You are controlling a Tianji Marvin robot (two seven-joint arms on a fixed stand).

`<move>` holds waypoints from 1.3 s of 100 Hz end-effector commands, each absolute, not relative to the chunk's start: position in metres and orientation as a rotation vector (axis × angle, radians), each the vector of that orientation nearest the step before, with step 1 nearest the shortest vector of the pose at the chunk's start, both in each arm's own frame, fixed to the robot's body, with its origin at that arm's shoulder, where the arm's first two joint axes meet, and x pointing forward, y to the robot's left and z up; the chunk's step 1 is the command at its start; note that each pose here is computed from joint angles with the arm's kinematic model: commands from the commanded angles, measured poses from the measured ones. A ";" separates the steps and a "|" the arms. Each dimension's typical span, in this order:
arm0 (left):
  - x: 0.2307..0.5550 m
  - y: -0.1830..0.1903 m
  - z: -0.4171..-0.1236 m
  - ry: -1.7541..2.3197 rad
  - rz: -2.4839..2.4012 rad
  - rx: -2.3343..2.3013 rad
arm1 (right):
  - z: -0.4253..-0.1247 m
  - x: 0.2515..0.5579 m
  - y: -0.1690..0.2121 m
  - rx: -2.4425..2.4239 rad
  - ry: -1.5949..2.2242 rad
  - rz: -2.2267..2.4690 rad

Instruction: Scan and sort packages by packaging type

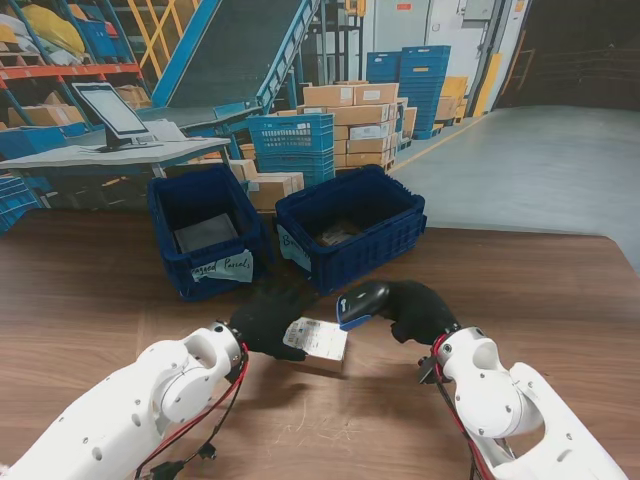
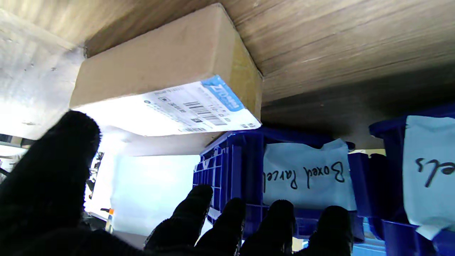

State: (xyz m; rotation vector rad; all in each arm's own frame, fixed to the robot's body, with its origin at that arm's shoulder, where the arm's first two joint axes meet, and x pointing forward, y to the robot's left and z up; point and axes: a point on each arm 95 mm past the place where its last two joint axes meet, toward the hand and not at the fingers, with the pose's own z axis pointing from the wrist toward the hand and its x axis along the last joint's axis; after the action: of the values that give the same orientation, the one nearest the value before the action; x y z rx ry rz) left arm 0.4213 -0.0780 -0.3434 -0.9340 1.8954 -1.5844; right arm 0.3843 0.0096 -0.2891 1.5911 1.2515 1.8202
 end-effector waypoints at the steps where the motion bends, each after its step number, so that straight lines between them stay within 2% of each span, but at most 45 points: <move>1: 0.425 -0.084 -0.342 1.915 -1.592 -0.931 | -0.289 0.381 0.011 1.606 1.253 1.819; 77: 0.447 -0.110 -0.349 2.146 -1.406 -0.895 | -0.289 0.376 -0.004 1.657 1.211 1.809; 130: 0.466 -0.118 -0.375 2.171 -1.360 -0.969 | -0.292 0.375 -0.008 1.688 1.220 1.825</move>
State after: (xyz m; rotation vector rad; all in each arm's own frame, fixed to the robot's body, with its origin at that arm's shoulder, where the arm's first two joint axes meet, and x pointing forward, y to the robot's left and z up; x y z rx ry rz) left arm 0.4670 -0.1114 -0.3716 -0.9671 2.1440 -1.3665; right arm 0.3775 -0.0103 -0.2910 1.6790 1.2047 1.8225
